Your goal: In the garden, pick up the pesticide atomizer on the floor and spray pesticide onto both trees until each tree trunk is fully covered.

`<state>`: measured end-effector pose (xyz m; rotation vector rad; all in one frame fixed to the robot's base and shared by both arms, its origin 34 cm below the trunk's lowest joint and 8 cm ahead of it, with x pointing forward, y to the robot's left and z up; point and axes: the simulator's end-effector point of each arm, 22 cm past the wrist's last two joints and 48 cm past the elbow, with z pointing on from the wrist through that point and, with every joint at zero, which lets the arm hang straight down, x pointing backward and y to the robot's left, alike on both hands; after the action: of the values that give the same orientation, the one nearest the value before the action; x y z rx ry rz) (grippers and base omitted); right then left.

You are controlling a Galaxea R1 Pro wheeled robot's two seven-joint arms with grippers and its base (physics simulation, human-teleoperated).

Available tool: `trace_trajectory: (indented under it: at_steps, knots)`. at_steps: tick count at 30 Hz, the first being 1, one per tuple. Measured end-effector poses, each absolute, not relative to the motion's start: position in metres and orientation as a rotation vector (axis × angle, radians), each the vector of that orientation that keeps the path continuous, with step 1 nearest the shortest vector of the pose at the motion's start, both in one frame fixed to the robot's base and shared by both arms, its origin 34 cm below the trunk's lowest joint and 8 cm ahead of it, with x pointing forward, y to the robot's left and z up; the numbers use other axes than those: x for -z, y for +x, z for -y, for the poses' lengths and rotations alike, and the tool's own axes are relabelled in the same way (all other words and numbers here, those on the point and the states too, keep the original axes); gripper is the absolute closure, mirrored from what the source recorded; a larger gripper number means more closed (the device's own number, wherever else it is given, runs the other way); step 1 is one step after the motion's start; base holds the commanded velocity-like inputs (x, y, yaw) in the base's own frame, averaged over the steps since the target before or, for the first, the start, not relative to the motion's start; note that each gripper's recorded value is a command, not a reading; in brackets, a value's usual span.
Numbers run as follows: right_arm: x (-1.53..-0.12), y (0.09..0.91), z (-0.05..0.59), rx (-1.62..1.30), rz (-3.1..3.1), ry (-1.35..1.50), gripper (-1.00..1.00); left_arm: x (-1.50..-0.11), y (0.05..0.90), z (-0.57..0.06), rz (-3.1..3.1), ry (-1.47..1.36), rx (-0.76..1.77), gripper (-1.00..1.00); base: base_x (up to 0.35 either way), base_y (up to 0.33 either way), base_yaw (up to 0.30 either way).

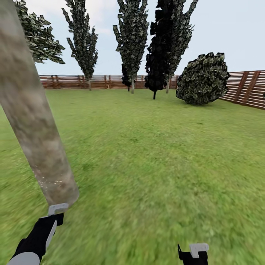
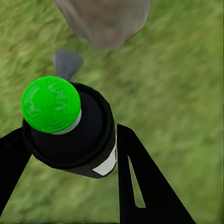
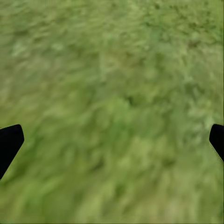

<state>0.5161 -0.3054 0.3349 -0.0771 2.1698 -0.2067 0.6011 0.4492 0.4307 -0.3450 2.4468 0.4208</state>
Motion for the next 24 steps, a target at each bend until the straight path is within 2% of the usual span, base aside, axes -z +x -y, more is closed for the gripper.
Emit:
trace_trajectory:
  at_steps: [6, 18, 24]
  knots:
    - [-0.3349, 0.5161, 0.3050, 0.206, -2.170, -0.077, -1.00, -0.4308, 0.6011, -0.4492, -2.447, -0.345, -0.421, 1.00, 0.142, -0.269, 0.249]
    - [-0.3351, 0.5162, 0.3055, 0.207, -2.169, -0.077, -1.00, -0.4309, 0.6012, -0.4491, -2.447, -0.345, -0.421, 1.00, 0.223, -0.205, 0.028]
    - [-0.3351, 0.5163, 0.3047, 0.206, -2.169, -0.077, -1.00, -0.4309, 0.6011, -0.4493, -2.447, -0.345, -0.421, 1.00, 0.237, -0.191, 0.250]
